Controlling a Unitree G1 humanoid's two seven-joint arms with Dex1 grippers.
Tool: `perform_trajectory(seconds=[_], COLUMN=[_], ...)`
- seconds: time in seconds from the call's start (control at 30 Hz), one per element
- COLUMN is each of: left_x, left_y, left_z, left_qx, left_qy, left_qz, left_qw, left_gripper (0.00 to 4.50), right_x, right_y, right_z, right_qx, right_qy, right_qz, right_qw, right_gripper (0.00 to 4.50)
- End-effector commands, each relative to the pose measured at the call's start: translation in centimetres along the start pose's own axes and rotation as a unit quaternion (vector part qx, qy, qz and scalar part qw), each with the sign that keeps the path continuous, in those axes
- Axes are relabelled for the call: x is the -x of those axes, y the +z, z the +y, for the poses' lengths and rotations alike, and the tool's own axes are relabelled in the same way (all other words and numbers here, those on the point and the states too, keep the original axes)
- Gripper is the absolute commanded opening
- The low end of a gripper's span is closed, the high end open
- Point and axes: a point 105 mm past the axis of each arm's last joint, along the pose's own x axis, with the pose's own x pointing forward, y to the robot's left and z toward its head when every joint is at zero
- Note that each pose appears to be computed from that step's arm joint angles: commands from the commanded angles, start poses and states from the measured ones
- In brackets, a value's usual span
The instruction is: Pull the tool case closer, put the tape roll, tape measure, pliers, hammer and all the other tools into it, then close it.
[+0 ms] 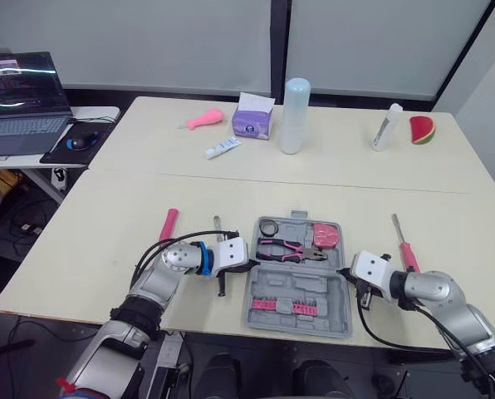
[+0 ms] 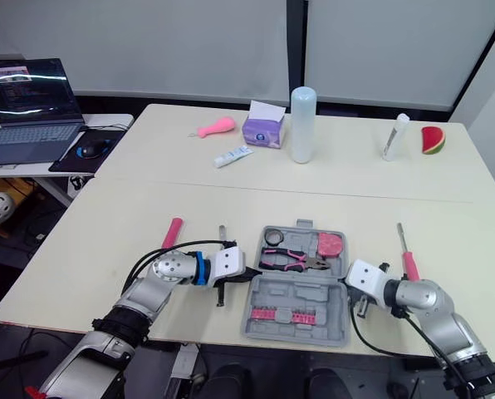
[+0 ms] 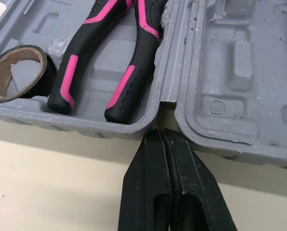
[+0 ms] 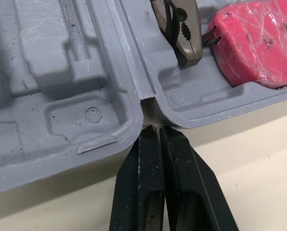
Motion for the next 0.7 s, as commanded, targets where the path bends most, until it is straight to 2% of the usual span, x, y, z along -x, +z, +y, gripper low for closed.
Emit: perform_trajectory(seconds=[0.03, 0.7], left_x=[-0.88, -1.09], left_y=[0.64, -0.18], left_z=[0.28, 0.58], left_qx=[-0.01, -0.011], left_qy=[0.006, 0.01], left_qz=[-0.008, 0.004], left_qw=[1.0, 1.0], left_gripper=[0.04, 0.04], right_x=[-0.49, -0.98], right_y=[1.99, 2.23], right_z=[-0.07, -0.57], right_qx=[0.018, 0.015], right_qy=[0.001, -0.006], right_qz=[-0.031, -0.026], right_qw=[0.999, 1.0], right_gripper=[0.0, 0.0])
